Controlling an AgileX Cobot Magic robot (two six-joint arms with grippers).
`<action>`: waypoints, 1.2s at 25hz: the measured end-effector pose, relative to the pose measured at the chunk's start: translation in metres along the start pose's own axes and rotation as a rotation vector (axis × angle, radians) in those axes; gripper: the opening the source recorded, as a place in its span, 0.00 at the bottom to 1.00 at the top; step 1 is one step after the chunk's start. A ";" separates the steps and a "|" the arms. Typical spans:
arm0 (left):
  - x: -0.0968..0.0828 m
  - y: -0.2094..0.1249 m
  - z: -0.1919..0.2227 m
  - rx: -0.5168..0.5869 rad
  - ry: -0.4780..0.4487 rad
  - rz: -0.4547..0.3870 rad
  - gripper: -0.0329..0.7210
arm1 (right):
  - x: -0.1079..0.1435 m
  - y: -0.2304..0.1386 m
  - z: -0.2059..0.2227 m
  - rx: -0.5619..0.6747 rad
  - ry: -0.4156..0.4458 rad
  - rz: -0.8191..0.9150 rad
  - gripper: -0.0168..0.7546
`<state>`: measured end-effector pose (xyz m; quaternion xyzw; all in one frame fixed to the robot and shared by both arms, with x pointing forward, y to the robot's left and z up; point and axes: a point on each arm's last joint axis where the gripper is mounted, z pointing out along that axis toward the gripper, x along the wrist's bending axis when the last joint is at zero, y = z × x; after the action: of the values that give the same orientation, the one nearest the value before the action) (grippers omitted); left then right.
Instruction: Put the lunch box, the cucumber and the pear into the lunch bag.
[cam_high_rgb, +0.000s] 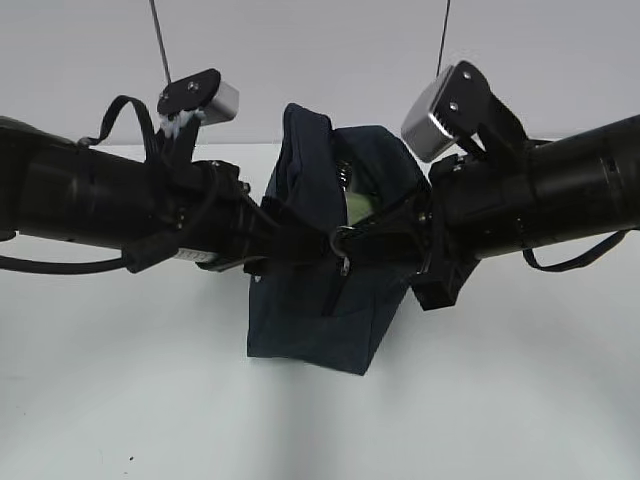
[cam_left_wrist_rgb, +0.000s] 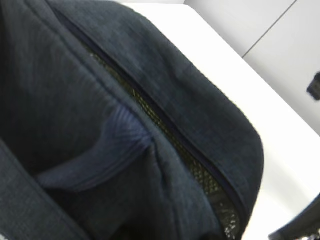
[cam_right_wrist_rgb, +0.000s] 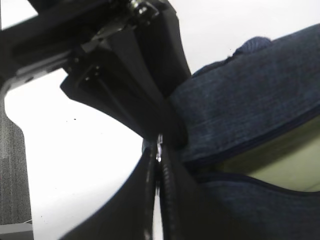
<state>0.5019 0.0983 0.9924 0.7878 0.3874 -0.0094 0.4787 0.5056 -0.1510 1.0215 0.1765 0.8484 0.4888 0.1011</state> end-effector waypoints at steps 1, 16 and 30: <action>0.001 -0.002 0.002 0.010 -0.006 -0.005 0.41 | 0.000 0.000 0.000 -0.001 -0.001 -0.001 0.03; 0.002 -0.015 0.008 0.047 -0.042 -0.054 0.04 | -0.008 0.001 -0.001 0.007 -0.090 0.011 0.03; 0.001 -0.016 0.008 0.053 -0.053 -0.051 0.21 | -0.013 0.024 -0.003 -0.062 -0.096 -0.013 0.03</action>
<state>0.4951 0.0969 0.9758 0.7896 0.3940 -0.0525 0.4675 0.5214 -0.1481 1.0435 0.1908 0.8281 0.5051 0.1504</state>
